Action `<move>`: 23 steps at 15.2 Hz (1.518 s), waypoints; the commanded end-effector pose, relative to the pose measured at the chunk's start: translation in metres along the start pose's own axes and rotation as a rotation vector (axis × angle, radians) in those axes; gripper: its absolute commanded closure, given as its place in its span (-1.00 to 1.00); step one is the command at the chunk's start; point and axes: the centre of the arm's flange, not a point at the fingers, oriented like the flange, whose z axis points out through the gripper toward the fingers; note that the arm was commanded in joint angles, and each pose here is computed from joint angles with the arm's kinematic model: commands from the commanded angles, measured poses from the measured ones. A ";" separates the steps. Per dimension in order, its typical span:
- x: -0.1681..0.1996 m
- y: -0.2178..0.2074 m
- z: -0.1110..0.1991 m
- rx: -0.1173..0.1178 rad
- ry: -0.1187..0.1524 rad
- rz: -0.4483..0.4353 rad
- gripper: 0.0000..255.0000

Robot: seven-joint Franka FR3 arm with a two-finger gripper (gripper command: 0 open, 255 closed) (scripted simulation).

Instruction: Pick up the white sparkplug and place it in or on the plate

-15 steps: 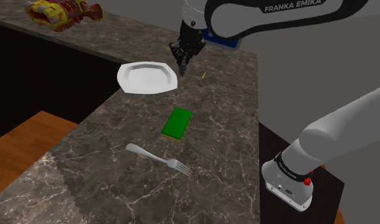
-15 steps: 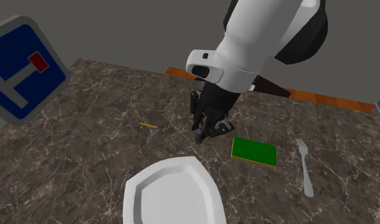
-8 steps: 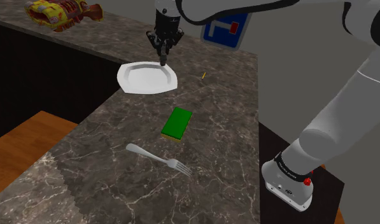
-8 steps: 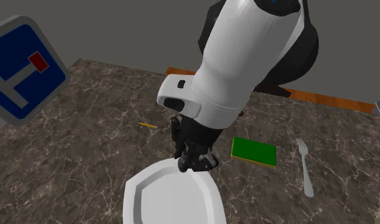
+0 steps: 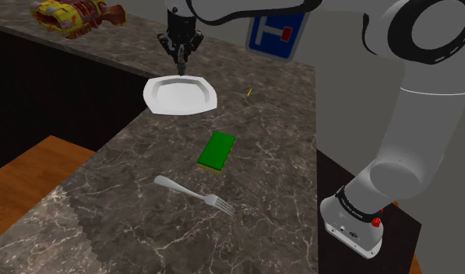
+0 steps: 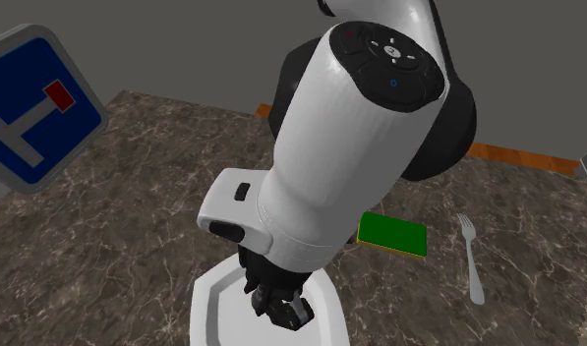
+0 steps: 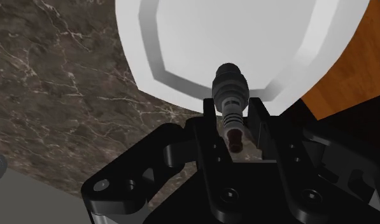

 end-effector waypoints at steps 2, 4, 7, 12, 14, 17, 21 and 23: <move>-0.003 -0.002 0.015 0.000 0.001 0.000 1.00; -0.006 -0.003 0.025 0.000 0.001 0.000 1.00; -0.011 -0.004 0.040 0.000 0.001 0.000 1.00; -0.020 -0.006 0.065 0.000 0.001 0.000 1.00; -0.022 -0.006 0.072 0.000 0.001 0.000 1.00; -0.022 -0.006 0.072 0.000 0.001 0.000 1.00; -0.022 -0.006 0.072 0.000 0.001 0.000 1.00; -0.022 -0.006 0.072 0.000 0.001 0.000 -1.00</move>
